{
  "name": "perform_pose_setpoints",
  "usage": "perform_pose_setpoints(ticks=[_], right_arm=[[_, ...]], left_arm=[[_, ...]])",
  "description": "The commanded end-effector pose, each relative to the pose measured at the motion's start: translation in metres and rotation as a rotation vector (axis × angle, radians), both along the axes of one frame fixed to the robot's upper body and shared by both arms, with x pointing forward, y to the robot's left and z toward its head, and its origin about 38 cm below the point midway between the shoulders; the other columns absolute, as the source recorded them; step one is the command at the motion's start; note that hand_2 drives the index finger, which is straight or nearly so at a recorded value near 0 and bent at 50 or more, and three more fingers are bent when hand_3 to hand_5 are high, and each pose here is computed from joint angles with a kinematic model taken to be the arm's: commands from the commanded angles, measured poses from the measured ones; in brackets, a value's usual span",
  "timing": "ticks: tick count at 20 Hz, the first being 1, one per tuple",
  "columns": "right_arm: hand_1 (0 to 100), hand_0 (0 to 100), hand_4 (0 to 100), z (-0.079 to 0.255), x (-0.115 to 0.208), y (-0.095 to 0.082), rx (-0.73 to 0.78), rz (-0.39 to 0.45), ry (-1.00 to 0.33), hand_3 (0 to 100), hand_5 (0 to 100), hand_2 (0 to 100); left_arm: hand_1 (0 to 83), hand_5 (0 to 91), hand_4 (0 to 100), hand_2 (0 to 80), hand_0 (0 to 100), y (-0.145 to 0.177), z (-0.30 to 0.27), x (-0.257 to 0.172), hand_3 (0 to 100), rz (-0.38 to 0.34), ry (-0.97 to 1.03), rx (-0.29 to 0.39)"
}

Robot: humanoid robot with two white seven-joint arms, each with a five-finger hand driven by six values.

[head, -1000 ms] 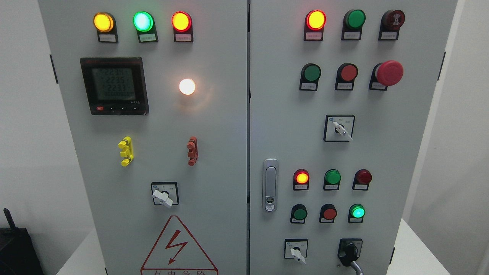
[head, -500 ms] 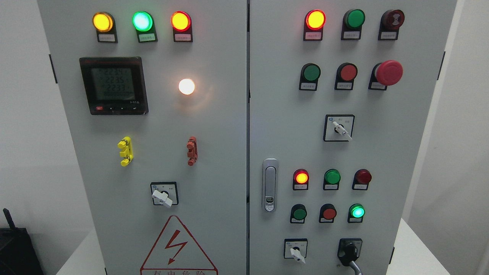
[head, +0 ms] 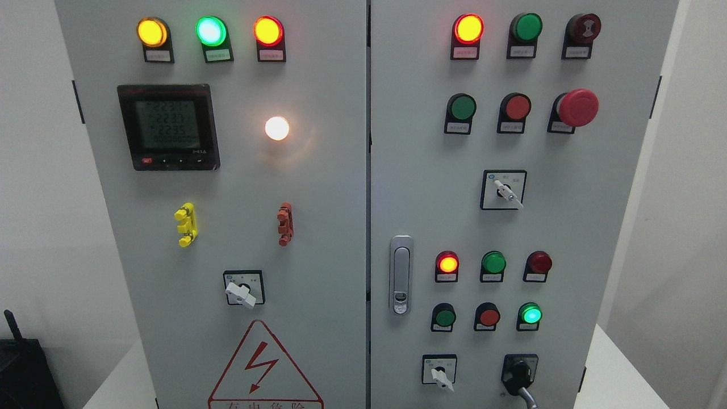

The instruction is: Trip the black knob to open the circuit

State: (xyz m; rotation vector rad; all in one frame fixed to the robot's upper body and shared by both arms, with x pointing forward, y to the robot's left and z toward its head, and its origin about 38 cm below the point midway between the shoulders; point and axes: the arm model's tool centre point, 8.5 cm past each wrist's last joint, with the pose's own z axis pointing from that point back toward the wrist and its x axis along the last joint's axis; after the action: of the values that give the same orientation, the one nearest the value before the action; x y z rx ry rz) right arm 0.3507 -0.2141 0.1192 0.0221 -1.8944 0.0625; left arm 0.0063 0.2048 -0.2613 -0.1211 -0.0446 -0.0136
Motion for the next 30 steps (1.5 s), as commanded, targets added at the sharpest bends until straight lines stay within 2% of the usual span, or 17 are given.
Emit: perform_pose_setpoints(ticks=[1, 30], right_arm=[[0, 0, 100, 0.003, 0.000, 0.002, 0.003, 0.006, -0.011, 100, 100, 12], [0, 0, 100, -0.002, -0.002, -0.013, -0.012, -0.027, 0.004, 100, 100, 12]], left_arm=[[38.9, 0.0, 0, 0.0, 12, 0.000, 0.000, 0.006, 0, 0.001, -0.016, 0.001], [38.9, 0.0, 0, 0.0, 12, 0.000, 0.000, 0.006, 0, 0.001, -0.016, 0.001]])
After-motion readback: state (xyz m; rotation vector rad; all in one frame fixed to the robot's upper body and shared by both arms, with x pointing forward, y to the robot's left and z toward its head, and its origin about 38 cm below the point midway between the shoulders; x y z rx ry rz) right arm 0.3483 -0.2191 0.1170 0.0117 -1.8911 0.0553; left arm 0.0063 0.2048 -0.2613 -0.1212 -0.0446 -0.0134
